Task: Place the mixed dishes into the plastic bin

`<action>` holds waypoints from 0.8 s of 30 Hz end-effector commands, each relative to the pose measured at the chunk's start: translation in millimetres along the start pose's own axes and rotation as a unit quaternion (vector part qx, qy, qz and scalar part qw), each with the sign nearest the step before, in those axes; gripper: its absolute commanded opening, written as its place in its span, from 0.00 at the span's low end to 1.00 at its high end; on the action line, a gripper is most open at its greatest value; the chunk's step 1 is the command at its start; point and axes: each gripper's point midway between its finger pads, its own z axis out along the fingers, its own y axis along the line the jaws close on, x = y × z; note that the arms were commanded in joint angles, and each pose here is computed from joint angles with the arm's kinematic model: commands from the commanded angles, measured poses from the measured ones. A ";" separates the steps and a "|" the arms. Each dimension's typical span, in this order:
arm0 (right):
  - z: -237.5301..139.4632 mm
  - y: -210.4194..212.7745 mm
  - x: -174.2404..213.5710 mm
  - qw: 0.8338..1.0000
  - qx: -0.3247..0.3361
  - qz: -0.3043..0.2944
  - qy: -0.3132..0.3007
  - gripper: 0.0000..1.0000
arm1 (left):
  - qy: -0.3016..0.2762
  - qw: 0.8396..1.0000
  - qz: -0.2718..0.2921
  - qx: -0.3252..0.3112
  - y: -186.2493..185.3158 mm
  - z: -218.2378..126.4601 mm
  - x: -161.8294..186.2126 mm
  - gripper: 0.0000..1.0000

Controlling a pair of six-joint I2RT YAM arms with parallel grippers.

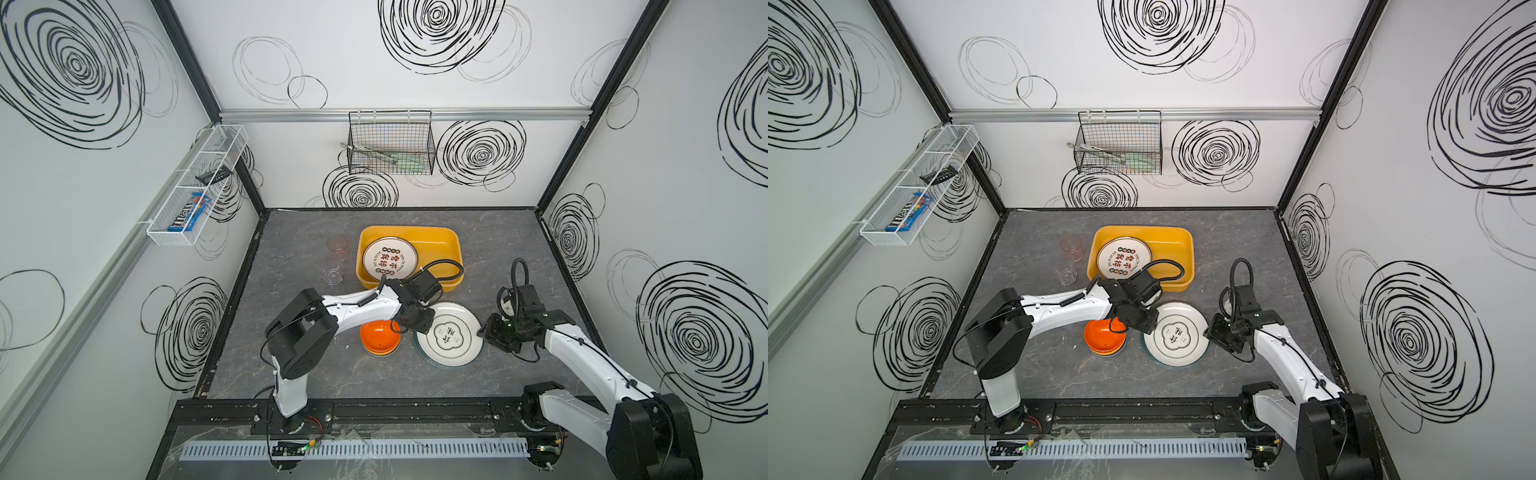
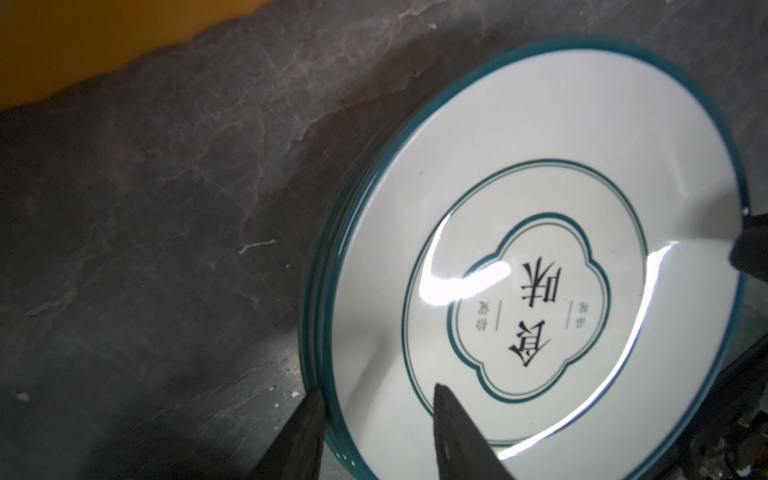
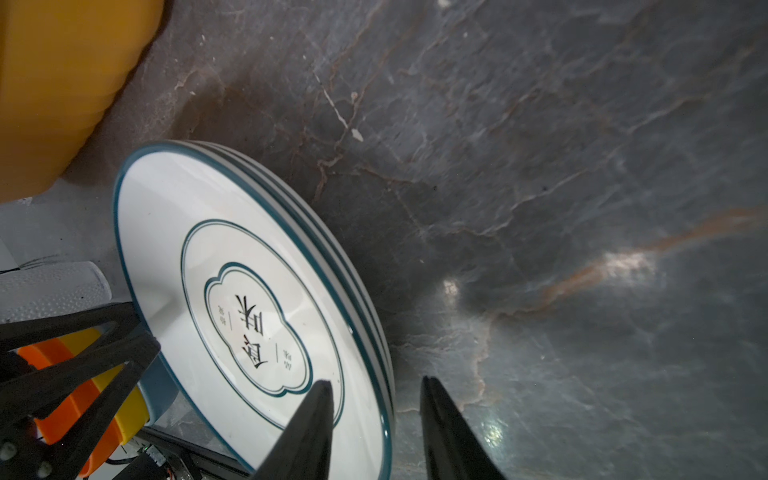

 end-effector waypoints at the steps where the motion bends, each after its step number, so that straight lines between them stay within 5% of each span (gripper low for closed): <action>1: 1.9 -0.5 3.5 1.000 0.000 0.003 0.007 0.40 | -0.004 1.000 0.008 0.019 -13.1 -4.3 -3.0 0.46; 24: 0.4 -3.2 1.7 1.000 0.006 0.010 -0.002 0.47 | 0.012 0.999 0.010 0.034 -19.8 7.7 1.3 0.39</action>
